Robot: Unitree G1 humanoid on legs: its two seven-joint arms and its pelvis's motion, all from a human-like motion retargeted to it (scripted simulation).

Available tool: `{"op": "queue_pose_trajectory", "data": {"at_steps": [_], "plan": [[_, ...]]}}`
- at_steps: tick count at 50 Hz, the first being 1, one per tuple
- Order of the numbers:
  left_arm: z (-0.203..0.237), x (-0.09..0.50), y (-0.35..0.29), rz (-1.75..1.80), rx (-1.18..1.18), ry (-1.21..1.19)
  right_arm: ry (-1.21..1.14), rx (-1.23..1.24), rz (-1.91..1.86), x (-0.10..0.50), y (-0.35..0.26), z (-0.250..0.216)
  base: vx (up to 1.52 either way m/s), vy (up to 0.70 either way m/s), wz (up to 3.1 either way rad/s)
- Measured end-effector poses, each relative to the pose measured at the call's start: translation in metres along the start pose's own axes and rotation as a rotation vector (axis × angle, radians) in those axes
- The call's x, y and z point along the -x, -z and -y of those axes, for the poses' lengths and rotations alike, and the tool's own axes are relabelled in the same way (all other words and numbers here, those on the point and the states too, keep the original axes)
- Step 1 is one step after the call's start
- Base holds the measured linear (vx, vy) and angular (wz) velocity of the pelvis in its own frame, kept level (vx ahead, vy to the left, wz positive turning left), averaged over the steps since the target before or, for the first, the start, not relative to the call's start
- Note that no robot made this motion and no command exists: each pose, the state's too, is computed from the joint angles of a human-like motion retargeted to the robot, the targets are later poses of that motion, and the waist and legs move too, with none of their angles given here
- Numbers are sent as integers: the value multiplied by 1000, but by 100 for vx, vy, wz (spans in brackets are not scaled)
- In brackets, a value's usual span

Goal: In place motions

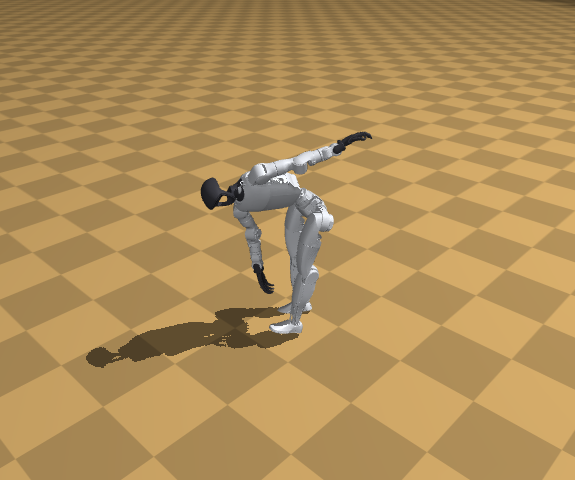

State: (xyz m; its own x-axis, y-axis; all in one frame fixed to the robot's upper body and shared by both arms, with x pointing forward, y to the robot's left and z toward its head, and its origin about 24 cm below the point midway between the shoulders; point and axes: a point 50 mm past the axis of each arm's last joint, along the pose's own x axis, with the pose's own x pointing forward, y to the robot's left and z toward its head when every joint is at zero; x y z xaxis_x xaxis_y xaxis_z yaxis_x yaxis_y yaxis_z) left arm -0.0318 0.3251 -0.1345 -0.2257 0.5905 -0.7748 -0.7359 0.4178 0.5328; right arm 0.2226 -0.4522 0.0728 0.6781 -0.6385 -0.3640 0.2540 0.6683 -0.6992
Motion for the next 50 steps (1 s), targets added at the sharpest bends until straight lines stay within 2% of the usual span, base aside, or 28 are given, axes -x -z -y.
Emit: {"op": "queue_pose_trajectory", "data": {"at_steps": [4,9,14,18,25,29,32,35,40,43,47,50], "plan": [[13,1,-14,16,3,102,-68,-55,-119,10,47,-56,-22,18,-65],[21,3,-42,26,-13,265,-264,-163,-237,38,97,-129,-17,31,-78],[23,10,-103,186,-111,335,-315,-107,-417,79,154,-164,-13,41,-105],[29,25,-151,311,-110,375,-335,-39,-605,111,201,-162,-6,46,-121],[67,76,-230,530,44,524,-242,18,-851,141,249,-110,-35,29,-130],[71,115,-280,675,-36,558,-212,55,-963,161,268,-86,-65,9,-123],[58,140,-313,808,-108,514,-206,32,-1042,176,277,-79,-75,21,-92],[36,156,-337,893,-85,433,-209,-15,-1090,180,277,-83,-74,39,-115],[-24,168,-364,955,109,378,-271,27,-935,131,233,-113,-59,64,-202],[-47,178,-374,993,176,335,-280,86,-860,111,208,-131,-39,60,-114],[-22,215,-393,1082,135,388,-344,7,-897,125,214,-156,-29,16,-51],[32,262,-402,1159,10,470,-424,-160,-1012,161,242,-162,-20,-20,2]]}}
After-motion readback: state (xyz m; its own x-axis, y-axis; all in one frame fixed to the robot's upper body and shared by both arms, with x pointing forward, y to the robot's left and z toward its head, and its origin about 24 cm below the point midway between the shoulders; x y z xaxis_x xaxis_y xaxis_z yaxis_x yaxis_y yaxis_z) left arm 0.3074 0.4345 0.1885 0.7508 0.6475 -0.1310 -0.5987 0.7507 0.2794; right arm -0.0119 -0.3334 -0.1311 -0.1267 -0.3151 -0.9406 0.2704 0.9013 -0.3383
